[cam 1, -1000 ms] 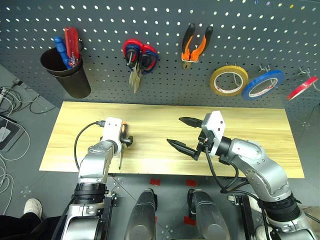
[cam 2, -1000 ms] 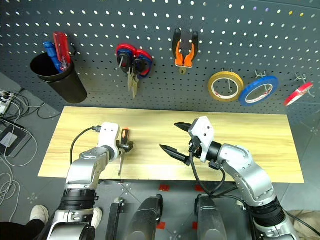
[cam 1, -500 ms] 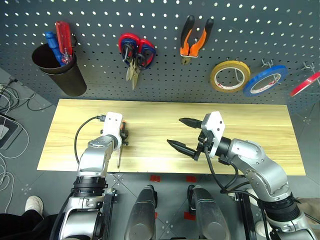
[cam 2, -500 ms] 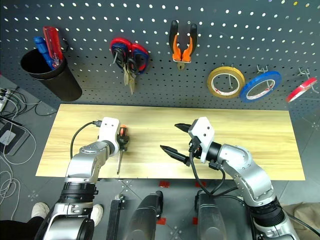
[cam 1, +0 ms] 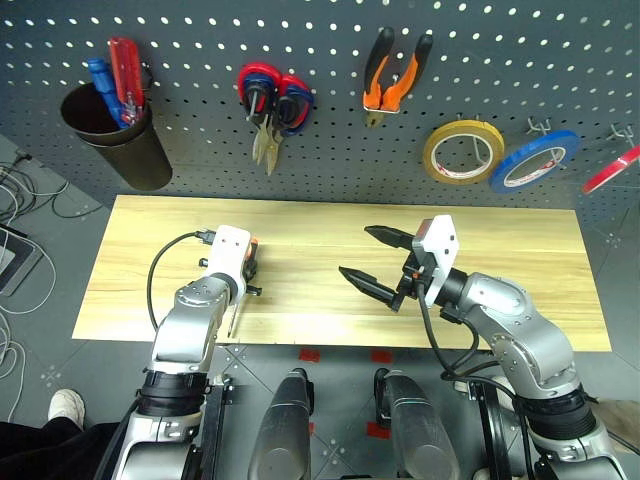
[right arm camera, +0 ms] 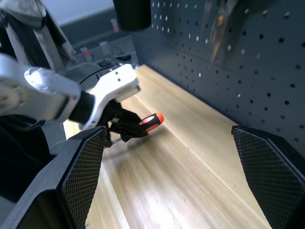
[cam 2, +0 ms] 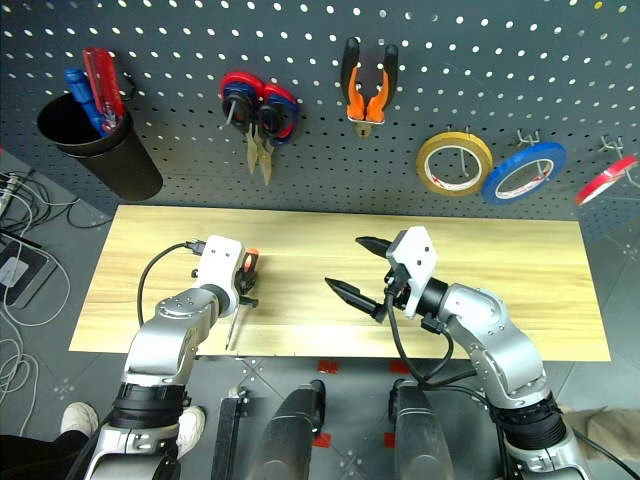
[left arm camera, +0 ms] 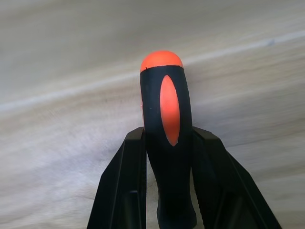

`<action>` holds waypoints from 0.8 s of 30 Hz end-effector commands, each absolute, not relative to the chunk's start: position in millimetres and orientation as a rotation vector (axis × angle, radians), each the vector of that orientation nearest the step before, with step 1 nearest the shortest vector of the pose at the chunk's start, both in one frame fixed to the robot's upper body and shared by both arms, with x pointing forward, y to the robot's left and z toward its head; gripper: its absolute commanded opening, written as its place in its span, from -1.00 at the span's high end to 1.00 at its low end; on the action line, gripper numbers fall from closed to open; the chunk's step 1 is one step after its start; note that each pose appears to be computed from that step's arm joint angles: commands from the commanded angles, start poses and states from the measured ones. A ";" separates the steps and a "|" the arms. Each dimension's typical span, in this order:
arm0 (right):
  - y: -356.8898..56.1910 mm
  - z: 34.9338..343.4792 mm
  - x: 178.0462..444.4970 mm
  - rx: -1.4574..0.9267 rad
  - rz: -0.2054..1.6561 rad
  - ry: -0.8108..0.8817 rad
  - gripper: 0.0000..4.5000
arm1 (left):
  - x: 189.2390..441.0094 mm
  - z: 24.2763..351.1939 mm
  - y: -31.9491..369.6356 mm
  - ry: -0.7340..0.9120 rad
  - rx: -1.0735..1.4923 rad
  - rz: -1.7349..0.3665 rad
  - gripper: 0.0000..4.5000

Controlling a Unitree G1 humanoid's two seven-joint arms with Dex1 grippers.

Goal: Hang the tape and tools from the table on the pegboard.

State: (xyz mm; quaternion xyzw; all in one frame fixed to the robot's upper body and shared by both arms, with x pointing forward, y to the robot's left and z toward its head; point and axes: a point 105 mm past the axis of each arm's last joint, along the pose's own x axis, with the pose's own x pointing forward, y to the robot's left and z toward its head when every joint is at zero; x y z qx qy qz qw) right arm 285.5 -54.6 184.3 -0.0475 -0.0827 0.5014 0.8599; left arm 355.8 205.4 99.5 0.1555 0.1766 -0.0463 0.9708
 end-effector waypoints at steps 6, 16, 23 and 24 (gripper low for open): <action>-54.2 229.9 260.3 0.066 1.105 -0.374 -1.00 | 327.9 174.4 186.3 -0.006 0.556 -0.065 0.57; -48.4 250.1 267.9 0.103 1.080 -0.471 -1.00 | 318.4 296.2 173.9 -0.514 0.694 0.098 0.57; -42.0 261.1 276.5 0.125 1.067 -0.522 -1.00 | 327.4 356.8 181.7 -0.682 0.689 0.212 0.57; -40.6 262.4 277.6 0.128 1.066 -0.528 -1.00 | 329.7 364.8 183.5 -0.701 0.684 0.231 0.57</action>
